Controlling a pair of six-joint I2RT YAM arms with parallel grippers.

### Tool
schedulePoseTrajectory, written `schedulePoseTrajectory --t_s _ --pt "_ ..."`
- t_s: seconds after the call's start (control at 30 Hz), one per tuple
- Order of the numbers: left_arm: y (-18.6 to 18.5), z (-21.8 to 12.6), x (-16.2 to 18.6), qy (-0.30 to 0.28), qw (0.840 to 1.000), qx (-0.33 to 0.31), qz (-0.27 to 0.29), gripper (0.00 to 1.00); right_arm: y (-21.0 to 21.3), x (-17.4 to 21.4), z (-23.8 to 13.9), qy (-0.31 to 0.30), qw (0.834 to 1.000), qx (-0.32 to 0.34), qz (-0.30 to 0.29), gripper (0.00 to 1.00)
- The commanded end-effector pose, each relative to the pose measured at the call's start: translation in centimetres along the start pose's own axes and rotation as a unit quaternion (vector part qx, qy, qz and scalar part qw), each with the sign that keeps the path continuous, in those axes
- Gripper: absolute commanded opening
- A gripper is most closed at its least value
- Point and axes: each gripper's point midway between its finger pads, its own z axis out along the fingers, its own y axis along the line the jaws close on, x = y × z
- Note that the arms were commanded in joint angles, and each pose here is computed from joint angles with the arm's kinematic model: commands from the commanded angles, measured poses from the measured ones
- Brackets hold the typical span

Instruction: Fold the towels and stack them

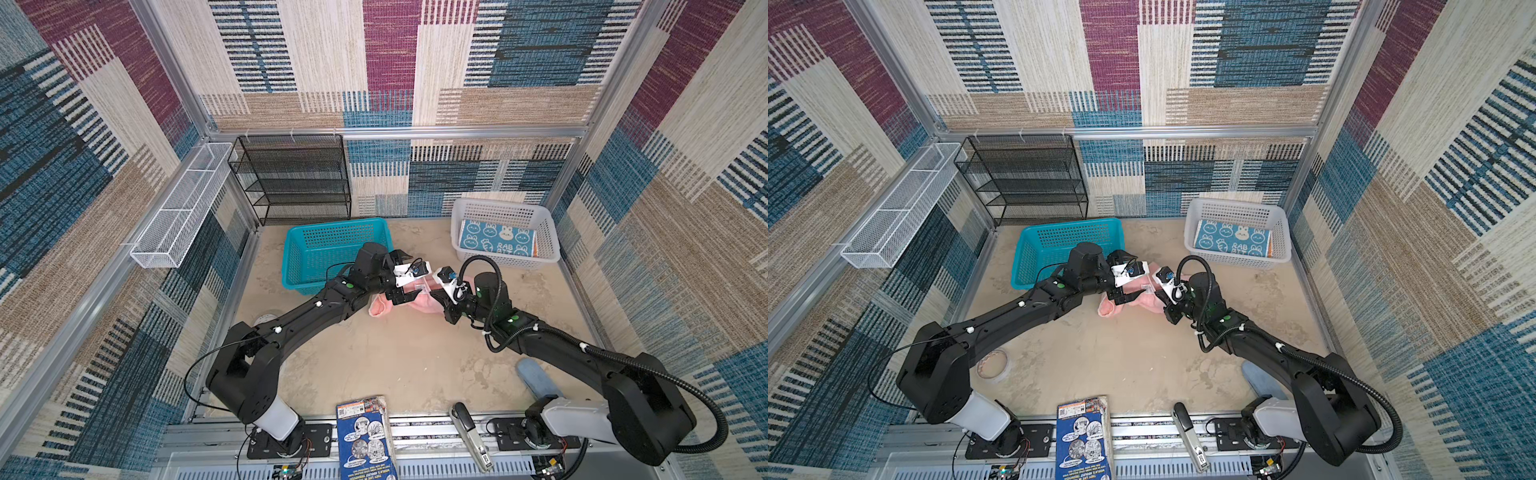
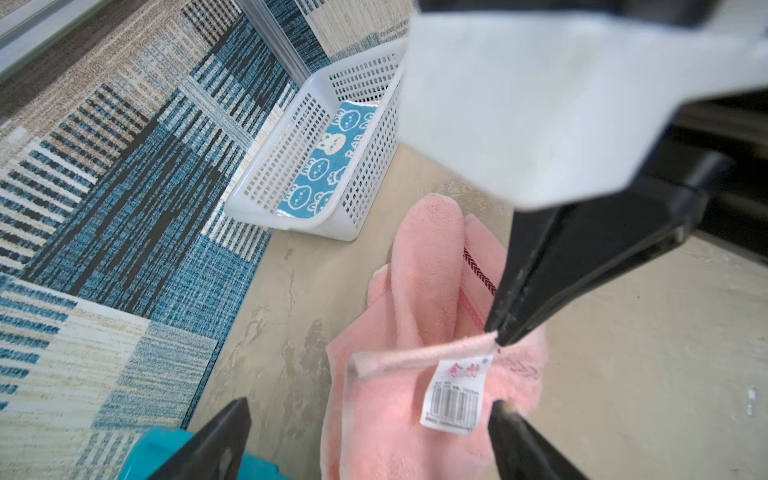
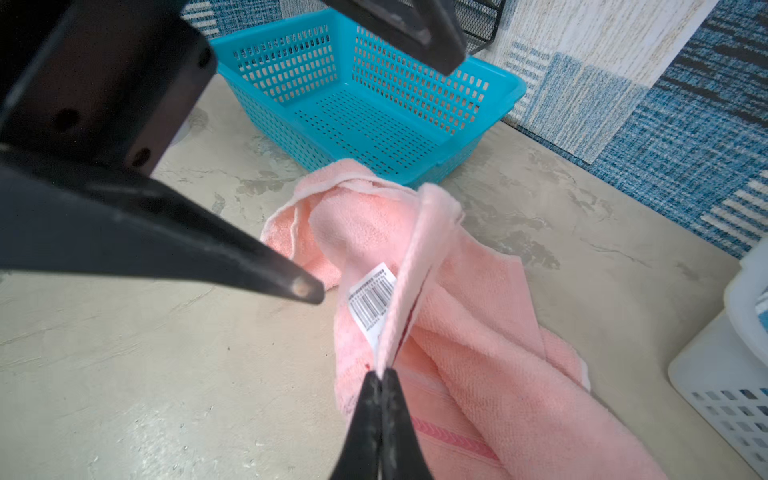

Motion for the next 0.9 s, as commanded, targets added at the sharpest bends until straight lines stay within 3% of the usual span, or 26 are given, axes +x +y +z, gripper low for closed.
schedulePoseTrajectory --t_s 0.0,0.3,0.6,0.67,0.87 --pt "-0.3 0.5 -1.5 -0.036 0.999 0.035 0.016 0.85 0.1 -0.4 -0.2 -0.009 1.000 -0.001 -0.004 0.00" --pt "-3.3 1.3 -0.8 -0.027 0.991 0.133 0.009 0.62 -0.4 0.0 -0.2 -0.003 1.000 0.014 -0.003 0.00" --pt "-3.4 2.4 1.1 0.009 0.991 0.131 0.020 0.52 -0.5 -0.4 -0.3 -0.008 1.000 0.017 -0.005 0.00" --pt "-2.6 2.7 1.1 0.011 0.993 0.113 0.021 0.53 -0.4 -0.5 -0.3 -0.010 1.000 0.014 -0.004 0.00" --pt "-0.3 3.4 0.9 0.004 0.998 0.047 0.039 0.68 -0.3 -0.5 -0.4 -0.010 1.000 0.011 -0.002 0.00"
